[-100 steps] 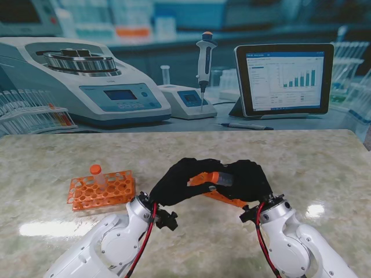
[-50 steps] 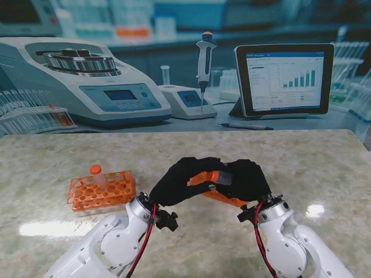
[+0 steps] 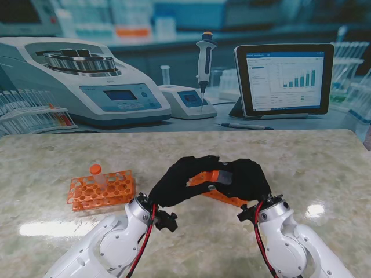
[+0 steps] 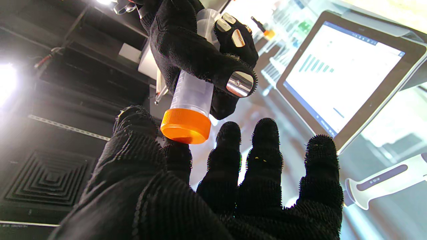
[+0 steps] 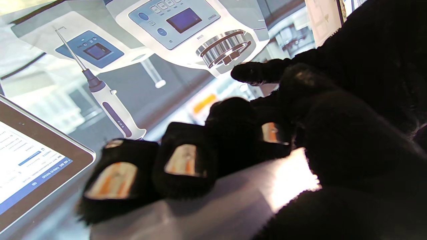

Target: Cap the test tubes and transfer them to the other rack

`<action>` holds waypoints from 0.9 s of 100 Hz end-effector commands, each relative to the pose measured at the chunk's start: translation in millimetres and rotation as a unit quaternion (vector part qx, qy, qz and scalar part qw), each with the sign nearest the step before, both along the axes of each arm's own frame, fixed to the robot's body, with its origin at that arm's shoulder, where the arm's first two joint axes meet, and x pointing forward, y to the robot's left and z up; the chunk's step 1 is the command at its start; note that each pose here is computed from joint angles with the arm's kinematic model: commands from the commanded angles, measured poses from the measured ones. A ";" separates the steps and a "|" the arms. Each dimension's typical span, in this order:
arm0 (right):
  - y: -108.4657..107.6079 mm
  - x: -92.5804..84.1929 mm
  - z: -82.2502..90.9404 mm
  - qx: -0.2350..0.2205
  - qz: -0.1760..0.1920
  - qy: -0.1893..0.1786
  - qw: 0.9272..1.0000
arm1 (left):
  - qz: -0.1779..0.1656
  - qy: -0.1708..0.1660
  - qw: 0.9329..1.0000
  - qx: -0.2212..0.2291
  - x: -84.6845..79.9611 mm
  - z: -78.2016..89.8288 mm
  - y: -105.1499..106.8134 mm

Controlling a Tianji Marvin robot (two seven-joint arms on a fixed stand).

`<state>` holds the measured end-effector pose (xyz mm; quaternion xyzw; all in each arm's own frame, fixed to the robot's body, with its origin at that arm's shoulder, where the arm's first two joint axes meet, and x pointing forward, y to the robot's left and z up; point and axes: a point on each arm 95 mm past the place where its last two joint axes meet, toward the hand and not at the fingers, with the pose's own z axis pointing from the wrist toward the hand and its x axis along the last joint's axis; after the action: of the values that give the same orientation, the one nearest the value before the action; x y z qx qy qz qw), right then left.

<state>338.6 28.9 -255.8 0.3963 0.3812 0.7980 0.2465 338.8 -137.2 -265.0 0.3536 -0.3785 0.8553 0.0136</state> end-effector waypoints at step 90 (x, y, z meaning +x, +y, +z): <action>0.7 1.2 -1.0 0.001 0.000 0.004 1.000 | -0.004 -0.034 0.999 -0.001 -1.4 22.7 4.8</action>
<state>340.9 28.5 -254.1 0.3950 0.3813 0.7983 0.2475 338.8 -132.4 -247.1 0.3292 -0.3793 0.8647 0.0034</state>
